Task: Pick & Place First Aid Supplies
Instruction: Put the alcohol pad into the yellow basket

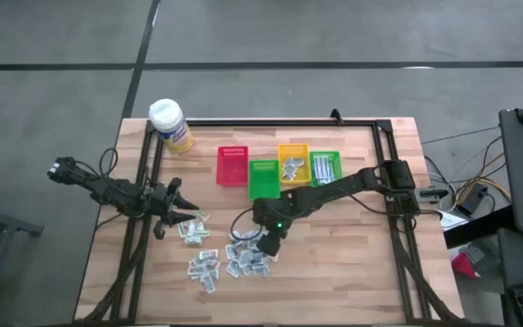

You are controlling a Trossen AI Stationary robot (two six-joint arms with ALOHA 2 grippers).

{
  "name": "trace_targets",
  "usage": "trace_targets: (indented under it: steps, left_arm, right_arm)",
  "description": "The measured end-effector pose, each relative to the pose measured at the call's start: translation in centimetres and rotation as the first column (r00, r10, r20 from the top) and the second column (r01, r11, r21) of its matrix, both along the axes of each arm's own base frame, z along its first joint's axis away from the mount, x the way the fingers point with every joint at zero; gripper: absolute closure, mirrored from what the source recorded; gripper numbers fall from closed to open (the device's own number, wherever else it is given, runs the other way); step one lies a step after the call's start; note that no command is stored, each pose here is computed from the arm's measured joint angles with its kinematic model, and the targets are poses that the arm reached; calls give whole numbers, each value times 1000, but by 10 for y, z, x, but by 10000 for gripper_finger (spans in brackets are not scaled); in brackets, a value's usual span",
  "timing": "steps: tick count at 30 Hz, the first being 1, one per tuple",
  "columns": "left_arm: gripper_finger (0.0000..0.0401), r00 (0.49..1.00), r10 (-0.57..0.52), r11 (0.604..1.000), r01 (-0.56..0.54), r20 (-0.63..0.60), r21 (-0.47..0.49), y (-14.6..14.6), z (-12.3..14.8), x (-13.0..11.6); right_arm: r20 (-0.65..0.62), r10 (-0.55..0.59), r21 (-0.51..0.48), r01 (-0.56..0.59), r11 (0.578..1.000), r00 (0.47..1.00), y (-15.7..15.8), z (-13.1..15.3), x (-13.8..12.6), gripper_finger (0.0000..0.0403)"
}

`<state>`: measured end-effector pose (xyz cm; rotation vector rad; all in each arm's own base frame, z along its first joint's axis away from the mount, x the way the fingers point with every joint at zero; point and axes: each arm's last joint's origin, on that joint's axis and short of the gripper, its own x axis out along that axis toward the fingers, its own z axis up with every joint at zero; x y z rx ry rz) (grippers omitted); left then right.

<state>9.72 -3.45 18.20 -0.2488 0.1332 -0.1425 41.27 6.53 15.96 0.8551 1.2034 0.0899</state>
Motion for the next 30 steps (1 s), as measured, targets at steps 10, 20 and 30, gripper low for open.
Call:
trace_targets:
  steps: [10, 20, 30]
  left_arm:
    - [270, 1000, 0, 1000, 0, 0, -1, 0, 0, 0]
    - [270, 1000, 0, 1000, 0, 1, -3, 0, 0, 0]
    - [270, 1000, 1, 1000, -1, 0, -3, 0, 0, 0]
  right_arm:
    - [31, -42, 33, 41, 999, 999, 1, -5, 1, 264]
    - [23, -85, 61, 84, 995, 996, 0, -15, -3, 266]
    - [66, -111, 90, 105, 990, 992, 1, -14, 1, 278]
